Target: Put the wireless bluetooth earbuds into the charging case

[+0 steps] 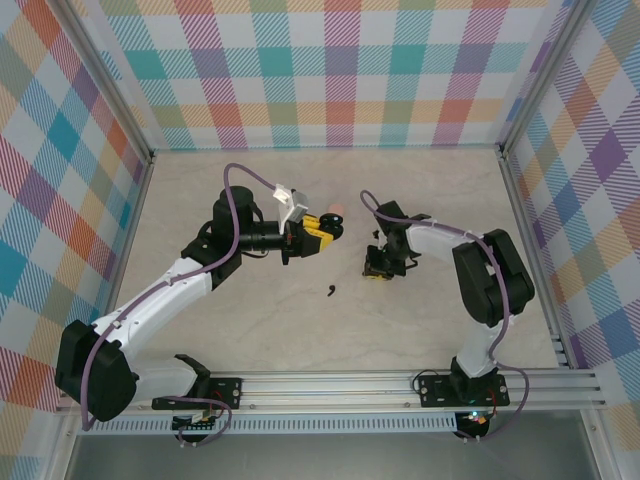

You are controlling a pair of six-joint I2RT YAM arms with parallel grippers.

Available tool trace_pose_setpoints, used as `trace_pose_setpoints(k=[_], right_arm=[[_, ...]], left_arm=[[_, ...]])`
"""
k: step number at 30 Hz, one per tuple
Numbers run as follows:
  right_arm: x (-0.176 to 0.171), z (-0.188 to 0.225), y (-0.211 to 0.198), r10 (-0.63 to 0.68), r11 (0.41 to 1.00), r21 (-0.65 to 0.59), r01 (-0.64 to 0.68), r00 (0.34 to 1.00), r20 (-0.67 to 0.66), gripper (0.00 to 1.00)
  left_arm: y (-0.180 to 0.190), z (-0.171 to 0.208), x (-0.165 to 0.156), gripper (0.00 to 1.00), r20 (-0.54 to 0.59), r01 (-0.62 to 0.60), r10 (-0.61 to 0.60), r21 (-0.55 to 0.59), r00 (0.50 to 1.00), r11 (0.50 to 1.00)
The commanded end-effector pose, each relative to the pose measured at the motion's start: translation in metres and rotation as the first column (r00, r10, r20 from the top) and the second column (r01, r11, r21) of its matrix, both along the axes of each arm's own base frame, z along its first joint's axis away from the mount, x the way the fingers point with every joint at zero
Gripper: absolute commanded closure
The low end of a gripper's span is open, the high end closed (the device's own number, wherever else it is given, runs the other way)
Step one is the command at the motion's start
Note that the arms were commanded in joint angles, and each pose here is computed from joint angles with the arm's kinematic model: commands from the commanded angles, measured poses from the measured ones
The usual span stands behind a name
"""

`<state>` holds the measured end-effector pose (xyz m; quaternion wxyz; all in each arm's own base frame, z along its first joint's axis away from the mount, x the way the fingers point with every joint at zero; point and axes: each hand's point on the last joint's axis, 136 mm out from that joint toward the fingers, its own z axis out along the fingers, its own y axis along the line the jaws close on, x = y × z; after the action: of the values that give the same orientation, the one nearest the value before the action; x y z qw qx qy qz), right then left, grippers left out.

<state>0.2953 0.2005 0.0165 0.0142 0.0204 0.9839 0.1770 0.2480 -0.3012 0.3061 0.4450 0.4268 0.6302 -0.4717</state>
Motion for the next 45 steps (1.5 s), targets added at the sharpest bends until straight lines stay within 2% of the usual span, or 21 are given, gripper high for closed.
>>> trace_pose_setpoints(k=[1, 10, 14, 19, 25, 31, 45], right_arm=[[0.005, 0.000, 0.011, -0.003, 1.000, 0.020, 0.003, 1.000, 0.001, 0.82], [0.011, 0.006, 0.032, 0.005, 0.996, 0.085, -0.006, 1.000, 0.007, 0.82], [0.015, 0.019, 0.039, 0.030, 0.993, 0.111, -0.034, 0.999, 0.036, 0.79], [0.020, 0.038, 0.030, 0.084, 0.995, 0.053, -0.090, 0.991, 0.106, 0.71], [0.024, 0.047, 0.027, 0.239, 0.971, -0.005, -0.240, 0.960, 0.150, 0.57], [0.025, 0.045, 0.042, 0.387, 0.917, 0.035, -0.397, 0.908, 0.160, 0.45], [0.029, 0.023, 0.053, 0.445, 0.888, 0.065, -0.455, 0.887, 0.120, 0.42]], left_arm=[[-0.001, 0.004, 0.000, 0.80, -0.010, 0.005, -0.005, -0.005, 1.000, 1.000], [-0.001, 0.003, 0.000, 0.80, -0.018, 0.003, -0.003, -0.001, 1.000, 1.000], [-0.001, 0.003, -0.001, 0.80, -0.017, 0.005, -0.005, -0.001, 1.000, 1.000], [0.000, 0.002, -0.001, 0.80, -0.016, 0.005, -0.005, 0.001, 1.000, 1.000], [-0.001, 0.001, 0.000, 0.80, -0.014, 0.003, -0.003, 0.003, 1.000, 1.000], [-0.001, 0.001, 0.000, 0.80, -0.015, 0.002, -0.002, 0.004, 1.000, 1.000], [0.001, 0.002, -0.001, 0.80, -0.016, -0.004, 0.004, 0.006, 1.000, 1.000]])
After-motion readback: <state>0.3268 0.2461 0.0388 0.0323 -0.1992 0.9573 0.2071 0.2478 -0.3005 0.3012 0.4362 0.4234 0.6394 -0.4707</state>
